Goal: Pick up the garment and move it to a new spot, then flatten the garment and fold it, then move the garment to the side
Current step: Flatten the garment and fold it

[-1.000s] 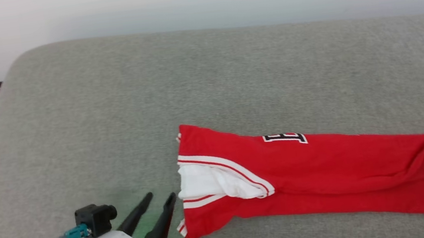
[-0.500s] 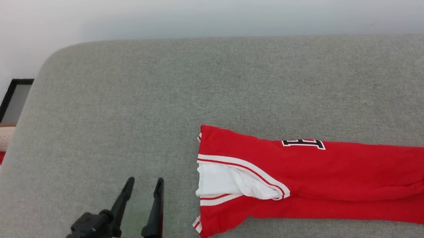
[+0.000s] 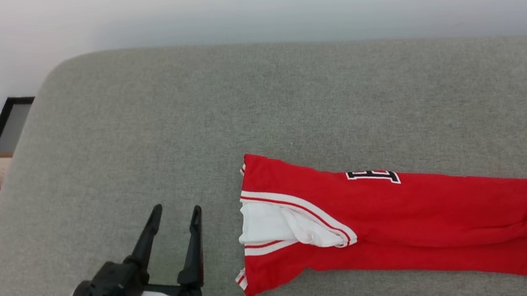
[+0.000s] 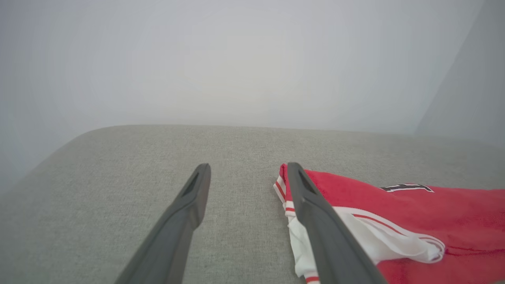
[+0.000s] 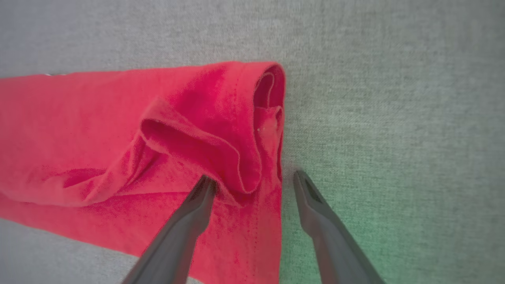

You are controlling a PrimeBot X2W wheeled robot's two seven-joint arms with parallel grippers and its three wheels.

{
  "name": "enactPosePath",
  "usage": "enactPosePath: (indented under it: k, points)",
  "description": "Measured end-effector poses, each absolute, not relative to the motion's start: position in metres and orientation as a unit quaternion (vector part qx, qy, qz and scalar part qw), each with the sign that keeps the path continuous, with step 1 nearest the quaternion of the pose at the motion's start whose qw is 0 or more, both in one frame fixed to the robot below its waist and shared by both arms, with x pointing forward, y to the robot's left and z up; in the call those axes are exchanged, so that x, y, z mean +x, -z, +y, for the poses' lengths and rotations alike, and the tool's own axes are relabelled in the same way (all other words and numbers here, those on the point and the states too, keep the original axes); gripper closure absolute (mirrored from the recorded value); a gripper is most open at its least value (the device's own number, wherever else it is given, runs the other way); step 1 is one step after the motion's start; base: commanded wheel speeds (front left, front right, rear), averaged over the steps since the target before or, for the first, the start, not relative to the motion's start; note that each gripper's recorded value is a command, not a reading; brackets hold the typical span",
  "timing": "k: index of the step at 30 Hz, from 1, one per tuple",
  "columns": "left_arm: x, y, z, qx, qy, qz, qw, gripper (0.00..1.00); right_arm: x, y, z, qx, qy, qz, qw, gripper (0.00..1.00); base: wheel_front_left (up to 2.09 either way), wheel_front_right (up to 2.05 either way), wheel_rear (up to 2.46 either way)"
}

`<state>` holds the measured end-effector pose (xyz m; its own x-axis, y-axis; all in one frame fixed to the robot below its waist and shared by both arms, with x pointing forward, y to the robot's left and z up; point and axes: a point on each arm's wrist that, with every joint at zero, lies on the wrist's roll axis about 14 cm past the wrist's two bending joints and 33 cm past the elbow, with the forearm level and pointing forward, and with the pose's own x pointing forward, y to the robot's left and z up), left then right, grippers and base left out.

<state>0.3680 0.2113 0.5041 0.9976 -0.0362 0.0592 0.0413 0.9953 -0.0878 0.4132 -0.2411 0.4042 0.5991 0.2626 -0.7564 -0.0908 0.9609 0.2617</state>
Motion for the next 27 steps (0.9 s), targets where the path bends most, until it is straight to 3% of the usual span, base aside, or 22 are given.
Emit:
enactPosePath:
  k: [7, 8, 9, 10, 11, 12, 19, 27]
  points:
    - [0.373, -0.485, 0.221, -0.068, -0.012, -0.005, 0.998, 0.00, 0.414, -0.378, -0.229, 0.084, -0.095, 0.473, 0.872, 0.00, 0.00, 0.00, 0.00]
    - [0.374, -0.484, 0.223, -0.067, -0.015, -0.003, 0.998, 0.00, 0.415, -0.376, -0.228, 0.083, -0.095, 0.474, 0.872, 0.22, 0.00, 0.00, 0.00]
    - [0.374, -0.483, 0.225, -0.066, -0.019, -0.001, 0.998, 0.00, 0.416, -0.375, -0.226, 0.084, -0.095, 0.474, 0.871, 0.64, 0.00, 0.00, 0.00]
    - [0.375, -0.482, 0.227, -0.065, -0.023, -0.001, 0.998, 0.00, 0.418, -0.373, -0.225, 0.085, -0.094, 0.474, 0.872, 0.64, 0.00, 0.00, 0.00]
    - [0.375, -0.480, 0.229, -0.063, -0.026, 0.002, 0.998, 0.00, 0.419, -0.372, -0.223, 0.087, -0.094, 0.473, 0.872, 0.91, 0.00, 0.00, 0.00]
    - [0.375, -0.478, 0.230, -0.061, -0.027, 0.005, 0.998, 0.00, 0.421, -0.371, -0.223, 0.088, -0.095, 0.473, 0.872, 1.00, 0.00, 0.00, 0.00]
    - [0.379, -0.468, 0.227, -0.055, -0.019, 0.022, 0.998, 0.00, 0.429, -0.373, -0.214, 0.105, -0.100, 0.457, 0.878, 1.00, 0.00, 0.00, 0.00]
    - [0.389, -0.465, 0.221, -0.048, -0.004, 0.024, 0.999, 0.00, 0.435, -0.389, -0.238, 0.123, -0.068, 0.408, 0.902, 1.00, 0.00, 0.00, 0.00]
